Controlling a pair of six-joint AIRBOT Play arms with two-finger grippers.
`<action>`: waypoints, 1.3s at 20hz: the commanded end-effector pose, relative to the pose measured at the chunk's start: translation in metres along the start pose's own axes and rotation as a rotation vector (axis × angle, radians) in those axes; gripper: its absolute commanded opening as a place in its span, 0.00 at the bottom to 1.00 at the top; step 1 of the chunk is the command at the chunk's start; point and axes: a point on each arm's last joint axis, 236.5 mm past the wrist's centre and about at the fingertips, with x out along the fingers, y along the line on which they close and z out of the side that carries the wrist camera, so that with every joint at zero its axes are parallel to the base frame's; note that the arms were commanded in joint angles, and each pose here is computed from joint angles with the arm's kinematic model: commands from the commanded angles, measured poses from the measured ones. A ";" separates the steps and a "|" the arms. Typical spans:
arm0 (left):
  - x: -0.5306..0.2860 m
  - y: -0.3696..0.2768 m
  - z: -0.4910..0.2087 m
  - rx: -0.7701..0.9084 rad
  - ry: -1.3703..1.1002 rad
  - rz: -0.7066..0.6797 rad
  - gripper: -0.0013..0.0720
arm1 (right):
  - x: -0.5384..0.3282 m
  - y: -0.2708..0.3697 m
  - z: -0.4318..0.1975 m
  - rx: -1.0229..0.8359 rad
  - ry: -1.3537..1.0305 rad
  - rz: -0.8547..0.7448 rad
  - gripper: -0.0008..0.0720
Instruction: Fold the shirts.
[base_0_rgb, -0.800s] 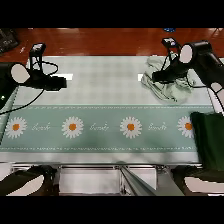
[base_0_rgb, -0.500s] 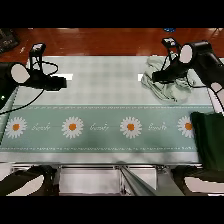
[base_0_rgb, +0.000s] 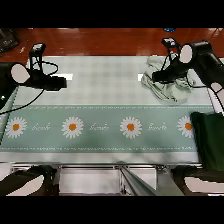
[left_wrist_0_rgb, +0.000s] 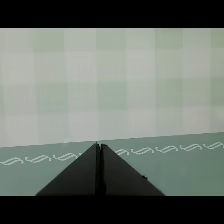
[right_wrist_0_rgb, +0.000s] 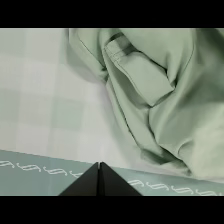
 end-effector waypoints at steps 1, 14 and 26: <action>0.000 -0.002 0.025 0.000 -0.104 -0.009 0.04 | 0.000 0.001 0.009 0.000 -0.038 0.004 0.04; 0.040 0.017 0.056 0.017 -0.208 0.036 0.71 | 0.084 -0.127 0.062 0.339 -0.235 -0.127 0.58; 0.044 0.013 0.010 -0.039 -0.003 0.018 0.71 | 0.145 -0.124 0.029 0.334 -0.086 -0.003 0.04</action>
